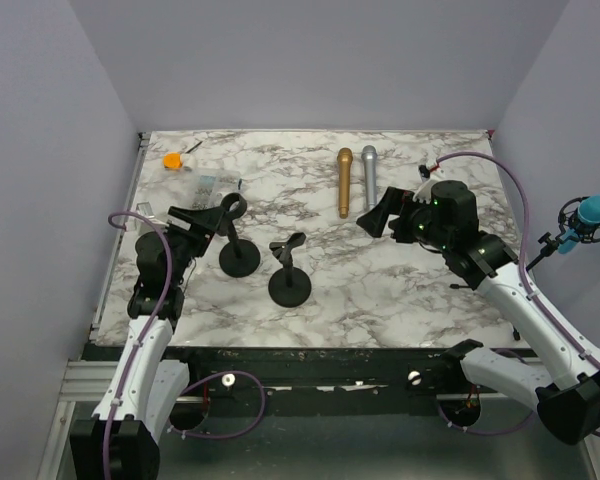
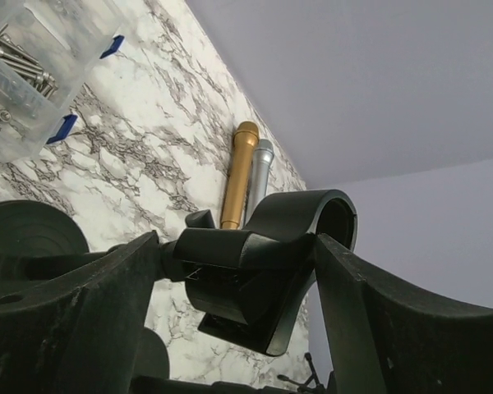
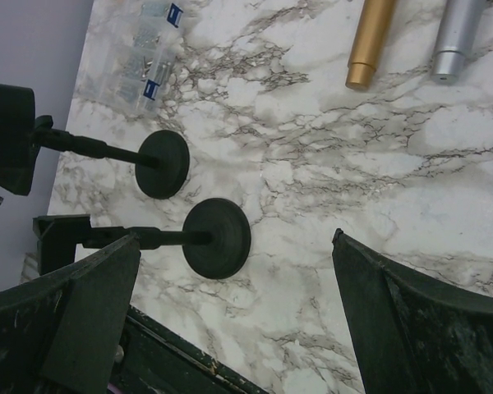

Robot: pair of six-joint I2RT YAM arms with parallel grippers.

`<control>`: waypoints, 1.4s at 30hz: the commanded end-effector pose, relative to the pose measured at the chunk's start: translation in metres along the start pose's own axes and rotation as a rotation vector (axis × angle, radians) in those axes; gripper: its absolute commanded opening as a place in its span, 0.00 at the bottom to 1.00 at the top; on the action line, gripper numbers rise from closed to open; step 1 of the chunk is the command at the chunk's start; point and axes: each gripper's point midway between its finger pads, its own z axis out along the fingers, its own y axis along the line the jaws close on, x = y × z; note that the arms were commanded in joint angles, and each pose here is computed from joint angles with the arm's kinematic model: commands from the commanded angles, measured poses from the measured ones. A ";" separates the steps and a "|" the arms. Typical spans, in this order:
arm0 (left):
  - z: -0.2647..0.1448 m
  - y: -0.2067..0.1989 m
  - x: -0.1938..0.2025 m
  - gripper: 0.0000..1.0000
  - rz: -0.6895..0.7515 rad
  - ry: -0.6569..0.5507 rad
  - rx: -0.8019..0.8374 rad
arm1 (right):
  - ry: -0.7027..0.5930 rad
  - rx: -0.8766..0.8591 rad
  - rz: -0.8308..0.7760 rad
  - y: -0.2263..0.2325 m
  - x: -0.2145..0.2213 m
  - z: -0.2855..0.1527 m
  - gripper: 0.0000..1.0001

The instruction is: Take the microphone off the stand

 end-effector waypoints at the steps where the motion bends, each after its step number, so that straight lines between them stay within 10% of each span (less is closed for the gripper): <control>1: -0.010 0.059 0.022 0.80 0.085 0.089 -0.215 | 0.012 -0.010 0.004 0.001 0.004 0.002 1.00; 14: -0.057 -0.077 -0.059 0.99 0.561 -0.103 -0.039 | 0.045 0.051 0.000 -0.015 0.017 0.004 1.00; 27: -0.057 -0.215 0.038 0.97 0.789 0.204 0.575 | -0.128 0.660 0.069 -0.135 0.027 -0.029 1.00; 42: -0.085 -0.202 0.041 0.98 0.953 0.110 0.670 | -0.604 1.342 0.088 -0.226 -0.004 -0.131 0.95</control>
